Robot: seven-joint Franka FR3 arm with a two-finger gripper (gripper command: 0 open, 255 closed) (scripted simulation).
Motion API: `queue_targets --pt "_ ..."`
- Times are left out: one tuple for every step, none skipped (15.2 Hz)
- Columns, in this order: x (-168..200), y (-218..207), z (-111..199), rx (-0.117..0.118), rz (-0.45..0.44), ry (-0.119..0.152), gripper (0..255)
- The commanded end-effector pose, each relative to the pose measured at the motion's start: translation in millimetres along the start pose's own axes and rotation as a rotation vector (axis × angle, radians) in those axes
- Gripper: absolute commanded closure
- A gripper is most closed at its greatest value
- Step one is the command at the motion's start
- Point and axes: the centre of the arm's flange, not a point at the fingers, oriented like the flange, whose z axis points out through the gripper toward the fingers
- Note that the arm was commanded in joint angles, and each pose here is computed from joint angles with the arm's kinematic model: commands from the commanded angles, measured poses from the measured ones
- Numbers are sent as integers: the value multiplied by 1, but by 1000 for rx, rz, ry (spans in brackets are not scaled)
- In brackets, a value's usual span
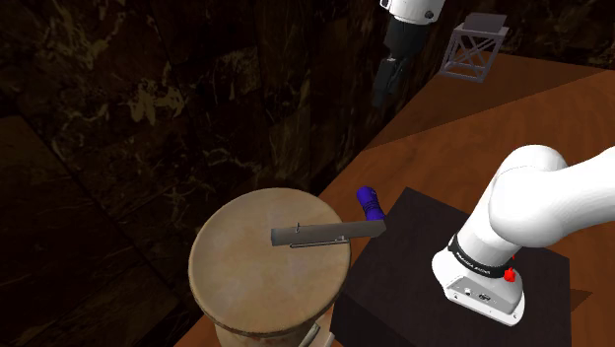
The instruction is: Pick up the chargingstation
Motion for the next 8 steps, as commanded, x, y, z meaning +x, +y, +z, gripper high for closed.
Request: queue_targets --pt "0 0 0 0 0 0 0" --pt "3 -8 10 -1 -19 -6 0" --pt "5 -16 21 -3 -39 -13 0" --pt "7 -24 31 -4 -58 -19 0" --pt "9 -33 42 -6 -77 -25 0" --pt "11 -41 53 -7 -97 -32 0" --pt "12 -49 63 -9 -116 -38 0" --pt "14 -57 74 -10 -135 -44 0"
